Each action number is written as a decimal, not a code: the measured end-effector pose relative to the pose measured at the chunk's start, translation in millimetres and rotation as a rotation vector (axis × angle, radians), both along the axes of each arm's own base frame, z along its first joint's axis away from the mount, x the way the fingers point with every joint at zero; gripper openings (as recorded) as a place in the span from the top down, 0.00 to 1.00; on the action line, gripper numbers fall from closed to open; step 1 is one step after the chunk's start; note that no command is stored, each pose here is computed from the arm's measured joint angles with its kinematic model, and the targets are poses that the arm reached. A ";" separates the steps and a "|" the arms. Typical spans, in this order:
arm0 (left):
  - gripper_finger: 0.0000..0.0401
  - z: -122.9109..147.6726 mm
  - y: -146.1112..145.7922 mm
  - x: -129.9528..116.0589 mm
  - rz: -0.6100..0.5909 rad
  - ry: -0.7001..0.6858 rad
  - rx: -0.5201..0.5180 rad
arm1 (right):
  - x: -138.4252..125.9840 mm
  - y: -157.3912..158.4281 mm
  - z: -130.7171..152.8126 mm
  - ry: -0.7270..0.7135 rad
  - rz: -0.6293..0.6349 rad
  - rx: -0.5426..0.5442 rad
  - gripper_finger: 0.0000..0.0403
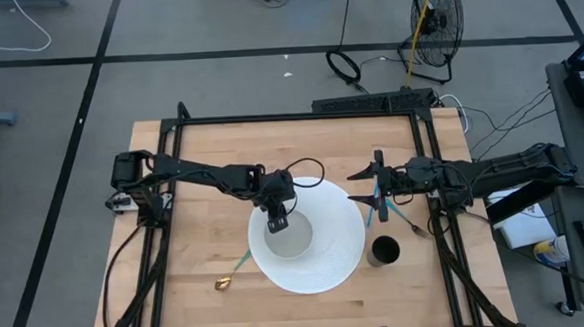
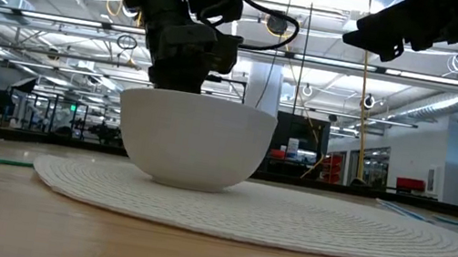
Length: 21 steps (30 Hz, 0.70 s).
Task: Pick & Place Utensil
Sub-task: Put the green spoon into the white bowl on the white mat
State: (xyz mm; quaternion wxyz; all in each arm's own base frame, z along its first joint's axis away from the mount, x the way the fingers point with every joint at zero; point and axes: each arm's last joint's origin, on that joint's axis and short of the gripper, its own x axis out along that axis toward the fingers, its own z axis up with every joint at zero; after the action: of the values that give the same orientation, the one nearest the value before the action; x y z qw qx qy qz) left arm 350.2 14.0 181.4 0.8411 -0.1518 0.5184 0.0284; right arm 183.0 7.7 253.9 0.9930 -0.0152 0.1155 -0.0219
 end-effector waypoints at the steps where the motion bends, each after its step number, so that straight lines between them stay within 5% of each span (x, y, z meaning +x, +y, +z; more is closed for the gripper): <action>1: 0.54 0.0 0.1 0.0 0.000 0.000 0.000 | 0.0 0.0 0.0 0.000 0.000 0.000 0.41; 13: 0.41 34.6 8.1 -12.1 0.002 -0.097 0.046 | 0.0 0.0 -0.2 0.001 -0.001 0.003 0.41; 21: 0.41 101.3 7.0 -78.1 0.164 -0.073 0.191 | -0.7 0.0 -3.1 0.030 -0.006 0.023 0.41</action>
State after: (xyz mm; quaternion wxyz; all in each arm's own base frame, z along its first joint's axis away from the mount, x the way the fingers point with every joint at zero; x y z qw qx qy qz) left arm 272.1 21.0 282.7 0.8648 -0.1137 0.4683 0.1408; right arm 182.3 7.7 250.8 0.9911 -0.0038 0.1309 -0.0231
